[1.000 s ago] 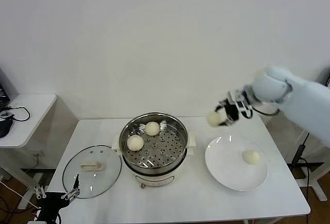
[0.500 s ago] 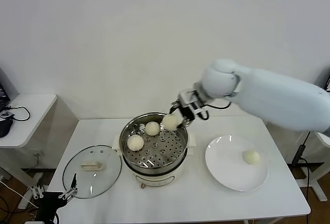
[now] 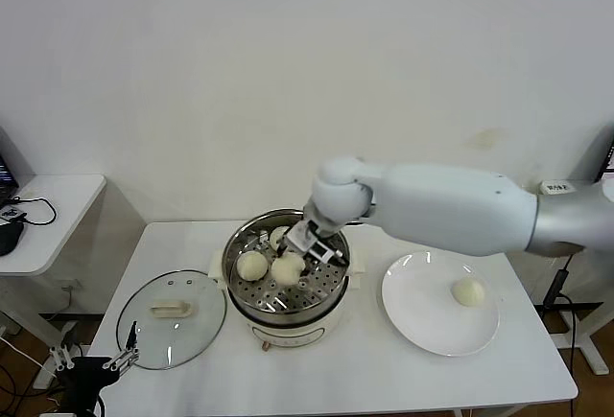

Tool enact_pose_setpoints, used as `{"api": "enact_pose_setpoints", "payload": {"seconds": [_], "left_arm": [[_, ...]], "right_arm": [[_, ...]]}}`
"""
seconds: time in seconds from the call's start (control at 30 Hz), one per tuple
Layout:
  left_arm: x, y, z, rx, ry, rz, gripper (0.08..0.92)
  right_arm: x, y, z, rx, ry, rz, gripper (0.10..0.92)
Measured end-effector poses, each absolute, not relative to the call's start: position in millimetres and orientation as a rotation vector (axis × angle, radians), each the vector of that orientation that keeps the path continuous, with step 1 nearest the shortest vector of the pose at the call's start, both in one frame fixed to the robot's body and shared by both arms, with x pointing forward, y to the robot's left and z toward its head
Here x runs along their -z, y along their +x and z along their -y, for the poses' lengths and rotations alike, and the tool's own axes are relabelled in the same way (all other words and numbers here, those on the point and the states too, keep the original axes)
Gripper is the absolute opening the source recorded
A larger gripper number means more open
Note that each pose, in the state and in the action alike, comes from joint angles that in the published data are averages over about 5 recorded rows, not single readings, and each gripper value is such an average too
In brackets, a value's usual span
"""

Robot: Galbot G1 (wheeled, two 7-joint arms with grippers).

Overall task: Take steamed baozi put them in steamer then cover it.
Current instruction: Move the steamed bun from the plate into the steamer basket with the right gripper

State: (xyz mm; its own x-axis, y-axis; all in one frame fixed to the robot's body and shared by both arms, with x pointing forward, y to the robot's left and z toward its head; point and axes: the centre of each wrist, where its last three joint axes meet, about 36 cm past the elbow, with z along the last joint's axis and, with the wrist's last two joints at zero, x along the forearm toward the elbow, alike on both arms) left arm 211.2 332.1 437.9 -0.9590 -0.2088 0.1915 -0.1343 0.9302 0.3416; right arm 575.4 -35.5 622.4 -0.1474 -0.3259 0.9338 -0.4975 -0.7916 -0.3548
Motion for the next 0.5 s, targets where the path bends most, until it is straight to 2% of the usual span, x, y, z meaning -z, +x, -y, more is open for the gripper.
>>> {"api": "enact_pose_setpoints", "payload": {"seconds": [0.5], "left_arm": [[-436,212,-333,0.475,0.262,2.861,0.823]], "right_arm": [[-602,562,11,-2.171,2.090,0.695,0.591]]}}
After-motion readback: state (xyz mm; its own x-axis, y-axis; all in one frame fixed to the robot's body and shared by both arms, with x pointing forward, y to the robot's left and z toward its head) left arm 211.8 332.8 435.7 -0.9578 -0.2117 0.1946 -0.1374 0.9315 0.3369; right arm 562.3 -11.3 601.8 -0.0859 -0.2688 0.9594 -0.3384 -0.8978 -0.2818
